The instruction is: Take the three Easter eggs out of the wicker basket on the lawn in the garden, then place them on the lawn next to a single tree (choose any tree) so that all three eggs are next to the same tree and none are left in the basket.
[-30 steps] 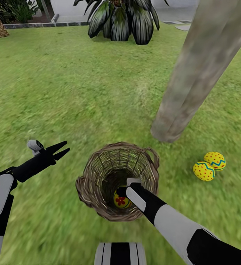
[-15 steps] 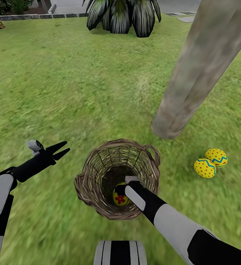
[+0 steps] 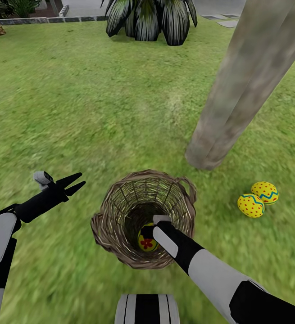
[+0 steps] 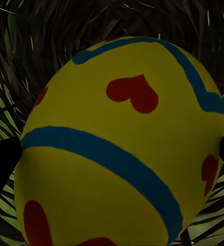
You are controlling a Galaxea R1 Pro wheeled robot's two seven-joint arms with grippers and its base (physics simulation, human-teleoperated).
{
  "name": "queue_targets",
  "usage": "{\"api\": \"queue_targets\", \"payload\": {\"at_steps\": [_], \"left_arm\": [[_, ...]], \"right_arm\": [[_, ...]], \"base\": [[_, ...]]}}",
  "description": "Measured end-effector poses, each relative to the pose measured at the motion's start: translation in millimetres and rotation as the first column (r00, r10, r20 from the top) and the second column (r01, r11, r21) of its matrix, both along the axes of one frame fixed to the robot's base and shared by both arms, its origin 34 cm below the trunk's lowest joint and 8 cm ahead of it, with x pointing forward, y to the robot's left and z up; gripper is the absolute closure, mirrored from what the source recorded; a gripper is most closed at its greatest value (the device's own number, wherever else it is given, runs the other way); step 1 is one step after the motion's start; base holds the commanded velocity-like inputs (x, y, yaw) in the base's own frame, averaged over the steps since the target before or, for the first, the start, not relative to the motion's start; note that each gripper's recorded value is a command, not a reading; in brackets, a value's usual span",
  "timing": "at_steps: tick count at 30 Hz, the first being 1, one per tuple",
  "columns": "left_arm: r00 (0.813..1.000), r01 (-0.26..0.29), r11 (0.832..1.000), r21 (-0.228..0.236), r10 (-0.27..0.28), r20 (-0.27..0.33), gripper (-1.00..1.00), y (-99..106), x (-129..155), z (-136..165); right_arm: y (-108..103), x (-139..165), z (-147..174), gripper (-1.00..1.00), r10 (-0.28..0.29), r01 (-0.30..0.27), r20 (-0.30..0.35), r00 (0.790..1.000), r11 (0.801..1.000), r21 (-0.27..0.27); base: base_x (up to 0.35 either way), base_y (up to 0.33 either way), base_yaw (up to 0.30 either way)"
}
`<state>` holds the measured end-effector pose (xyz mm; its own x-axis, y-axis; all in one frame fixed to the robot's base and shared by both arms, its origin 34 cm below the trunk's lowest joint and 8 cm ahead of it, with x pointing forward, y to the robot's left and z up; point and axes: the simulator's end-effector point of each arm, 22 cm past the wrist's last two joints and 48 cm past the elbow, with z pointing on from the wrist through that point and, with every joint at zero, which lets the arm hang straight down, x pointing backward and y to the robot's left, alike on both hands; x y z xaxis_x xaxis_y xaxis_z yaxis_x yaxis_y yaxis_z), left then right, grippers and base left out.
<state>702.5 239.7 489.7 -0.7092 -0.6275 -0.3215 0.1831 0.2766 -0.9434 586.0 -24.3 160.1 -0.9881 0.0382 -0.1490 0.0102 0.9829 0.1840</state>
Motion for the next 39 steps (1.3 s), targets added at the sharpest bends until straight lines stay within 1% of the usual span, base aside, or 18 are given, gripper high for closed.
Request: {"api": "queue_targets", "payload": {"at_steps": [4, 6, 9, 10, 21, 25, 32, 36, 37, 38, 39], "left_arm": [[1.000, 0.000, 1.000, -0.002, 0.000, 0.001, -1.00, 0.0, 0.0, 0.3], [1.000, 0.001, 1.000, -0.002, -0.001, 0.008, -1.00, -0.3, 0.0, 5.3], [1.000, 0.002, 1.000, -0.002, -0.002, 0.021, -1.00, -0.7, -0.1, 13.5], [1.000, 0.002, 1.000, -0.002, -0.002, 0.025, -1.00, -0.7, -0.2, 16.0], [0.998, 0.004, 1.000, -0.003, -0.004, 0.070, -1.00, -1.4, -1.5, 45.1], [0.996, 0.004, 1.000, -0.003, -0.004, 0.086, -1.00, -1.4, -2.2, 55.6], [0.993, 0.004, 1.000, -0.002, -0.004, 0.115, -1.00, -1.4, -3.9, 73.9], [0.992, 0.006, 1.000, -0.002, -0.006, 0.130, -1.00, -2.3, -5.2, 83.9], [0.991, 0.031, 1.000, 0.001, -0.031, 0.127, -1.00, -12.5, -7.8, 83.5], [0.990, 0.067, 0.998, 0.005, -0.067, 0.121, -1.00, -27.7, -11.5, 81.8], [0.989, 0.080, 0.997, -0.003, -0.079, 0.124, -1.00, -35.4, -13.0, 84.2]], "right_arm": [[0.0, 0.1, 0.0, 1.00, 0.000, 0.000, 0.000, 1.000, 1.000, 0.000], [-0.7, -1.5, 1.1, 1.00, -0.019, 0.019, -0.008, 1.000, 1.000, 0.006], [-7.8, -4.7, 0.6, 1.00, -0.029, 0.028, -0.017, 0.999, 1.000, -0.009], [-10.1, -5.8, 0.8, 1.00, -0.023, 0.023, -0.018, 1.000, 1.000, -0.017], [-9.1, 10.8, 26.0, 1.00, -0.020, 0.020, 0.036, 0.999, 1.000, -0.016], [-4.3, 20.0, 39.5, 1.00, -0.018, 0.018, 0.064, 0.998, 1.000, -0.003], [-2.5, 28.5, 56.6, 1.00, -0.015, 0.015, 0.093, 0.996, 1.000, 0.001], [4.0, 37.3, 72.0, 1.00, -0.010, 0.008, 0.122, 0.993, 1.000, 0.017], [4.3, 38.6, 74.7, 1.00, -0.010, 0.007, 0.127, 0.992, 1.000, 0.017], [4.5, 39.8, 77.1, 1.00, -0.009, 0.007, 0.131, 0.991, 1.000, 0.018], [4.5, 40.8, 79.5, 1.00, -0.009, 0.007, 0.135, 0.991, 1.000, 0.018]], "base": [[0.000, 0.000, 0.000], [0.000, 0.000, 0.000], [0.000, 0.000, 0.000], [0.000, 0.000, 0.000], [0.000, 0.000, 0.000], [0.000, 0.000, 0.000], [0.000, 0.000, 0.000], [0.000, 0.000, 0.000], [0.000, 0.000, 0.000], [0.000, 0.000, 0.000], [0.000, 0.000, 0.000]]}}
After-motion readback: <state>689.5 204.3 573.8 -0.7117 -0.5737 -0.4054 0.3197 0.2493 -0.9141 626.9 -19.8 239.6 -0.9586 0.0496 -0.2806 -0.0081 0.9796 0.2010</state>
